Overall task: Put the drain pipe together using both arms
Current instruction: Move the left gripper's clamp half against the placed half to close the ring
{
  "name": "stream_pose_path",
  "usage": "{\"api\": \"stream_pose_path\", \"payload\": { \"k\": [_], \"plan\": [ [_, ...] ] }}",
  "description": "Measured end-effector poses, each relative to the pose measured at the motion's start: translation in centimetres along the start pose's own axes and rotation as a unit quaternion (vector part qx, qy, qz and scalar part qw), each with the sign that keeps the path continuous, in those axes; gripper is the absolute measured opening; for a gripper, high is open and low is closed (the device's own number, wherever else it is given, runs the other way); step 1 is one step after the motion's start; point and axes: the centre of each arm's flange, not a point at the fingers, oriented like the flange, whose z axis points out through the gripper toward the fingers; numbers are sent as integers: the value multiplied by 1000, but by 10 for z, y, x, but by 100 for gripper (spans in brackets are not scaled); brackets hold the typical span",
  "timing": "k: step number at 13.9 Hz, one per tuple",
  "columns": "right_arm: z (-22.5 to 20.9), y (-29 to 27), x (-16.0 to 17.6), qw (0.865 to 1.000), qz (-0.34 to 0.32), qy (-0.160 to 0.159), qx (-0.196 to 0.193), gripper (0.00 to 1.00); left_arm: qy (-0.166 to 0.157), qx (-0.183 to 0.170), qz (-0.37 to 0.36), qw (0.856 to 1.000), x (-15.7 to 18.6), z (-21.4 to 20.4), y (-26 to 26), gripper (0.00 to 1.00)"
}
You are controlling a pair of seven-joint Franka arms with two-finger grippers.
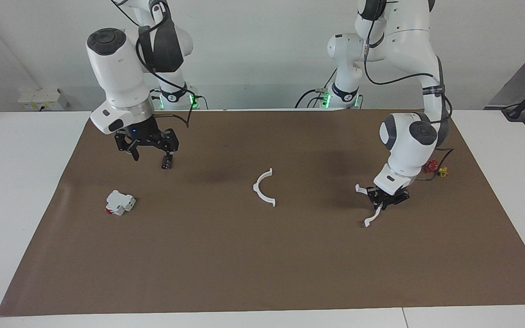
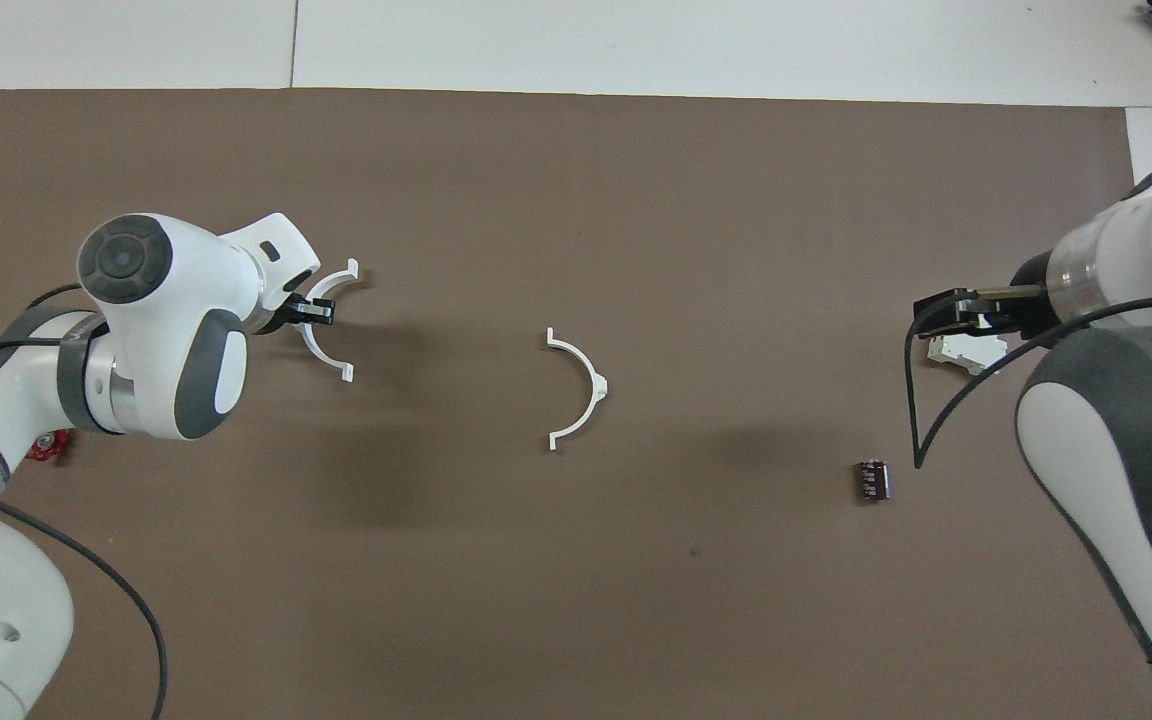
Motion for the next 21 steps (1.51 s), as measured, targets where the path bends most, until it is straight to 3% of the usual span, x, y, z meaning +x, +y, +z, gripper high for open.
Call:
{"api": "stream_pose_path", "payload": {
  "k": [4,10,21],
  "plan": [
    [-25,51,-6,1000,24,-5,0,100,-4,-8,11,1000,-9,1,89,21],
    [-120,67,-31,999,39,-13,1,100,-12,-11,-4,1000,-33,3,160,21],
    [-108,57,-34,999,29,-36,0,100,-1,7,-38,999,-48,0,207,21]
  ]
}}
